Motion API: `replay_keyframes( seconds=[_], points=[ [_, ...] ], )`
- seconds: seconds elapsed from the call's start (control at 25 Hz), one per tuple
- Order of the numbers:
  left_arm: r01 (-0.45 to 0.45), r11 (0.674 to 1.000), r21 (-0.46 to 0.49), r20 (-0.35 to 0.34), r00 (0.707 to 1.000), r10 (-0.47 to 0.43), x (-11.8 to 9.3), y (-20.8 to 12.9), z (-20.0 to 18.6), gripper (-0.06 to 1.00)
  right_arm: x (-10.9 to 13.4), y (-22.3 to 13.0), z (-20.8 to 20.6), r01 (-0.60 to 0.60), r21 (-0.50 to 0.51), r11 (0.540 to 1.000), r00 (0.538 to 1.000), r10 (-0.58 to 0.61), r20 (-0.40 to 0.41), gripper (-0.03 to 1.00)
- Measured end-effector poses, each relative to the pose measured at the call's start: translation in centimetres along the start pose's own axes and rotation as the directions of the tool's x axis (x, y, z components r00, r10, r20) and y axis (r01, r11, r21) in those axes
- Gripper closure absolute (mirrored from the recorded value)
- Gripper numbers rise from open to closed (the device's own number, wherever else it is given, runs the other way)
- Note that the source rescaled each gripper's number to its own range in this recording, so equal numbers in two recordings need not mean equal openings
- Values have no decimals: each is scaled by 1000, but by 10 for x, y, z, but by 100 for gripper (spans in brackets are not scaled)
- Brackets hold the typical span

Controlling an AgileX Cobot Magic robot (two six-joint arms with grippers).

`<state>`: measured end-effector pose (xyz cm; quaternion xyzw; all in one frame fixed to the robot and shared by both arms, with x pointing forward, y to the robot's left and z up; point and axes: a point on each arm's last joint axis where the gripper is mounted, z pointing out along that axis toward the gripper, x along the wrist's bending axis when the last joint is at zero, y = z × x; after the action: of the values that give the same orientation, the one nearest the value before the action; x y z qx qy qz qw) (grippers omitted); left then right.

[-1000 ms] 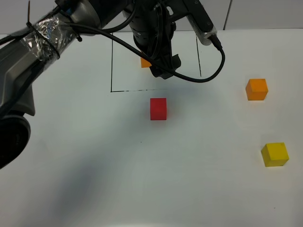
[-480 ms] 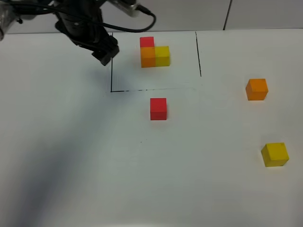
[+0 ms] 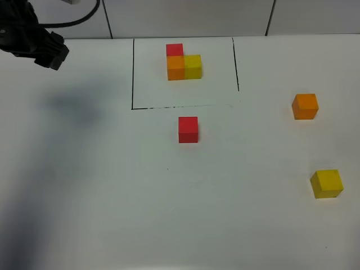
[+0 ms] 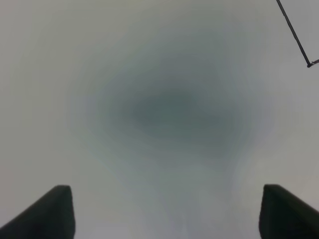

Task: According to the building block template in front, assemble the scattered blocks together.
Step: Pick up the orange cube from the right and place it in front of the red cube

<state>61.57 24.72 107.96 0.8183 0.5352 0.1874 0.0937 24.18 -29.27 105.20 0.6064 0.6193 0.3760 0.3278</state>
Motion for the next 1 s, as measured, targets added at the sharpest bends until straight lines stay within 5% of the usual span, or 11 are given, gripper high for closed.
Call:
replay_keyframes(
  seconds=[0.64, 1.0],
  points=[
    [133, 982, -137, -15, 991, -136, -12, -88, -102, 12, 0, 0, 0, -1, 0, 1000, 1000, 1, 0, 17],
    [205, 928, -311, -10, 976, -218, -27, -162, -148, 12, 0, 0, 0, -1, -1, 1000, 1000, 1, 0, 17]
  ],
)
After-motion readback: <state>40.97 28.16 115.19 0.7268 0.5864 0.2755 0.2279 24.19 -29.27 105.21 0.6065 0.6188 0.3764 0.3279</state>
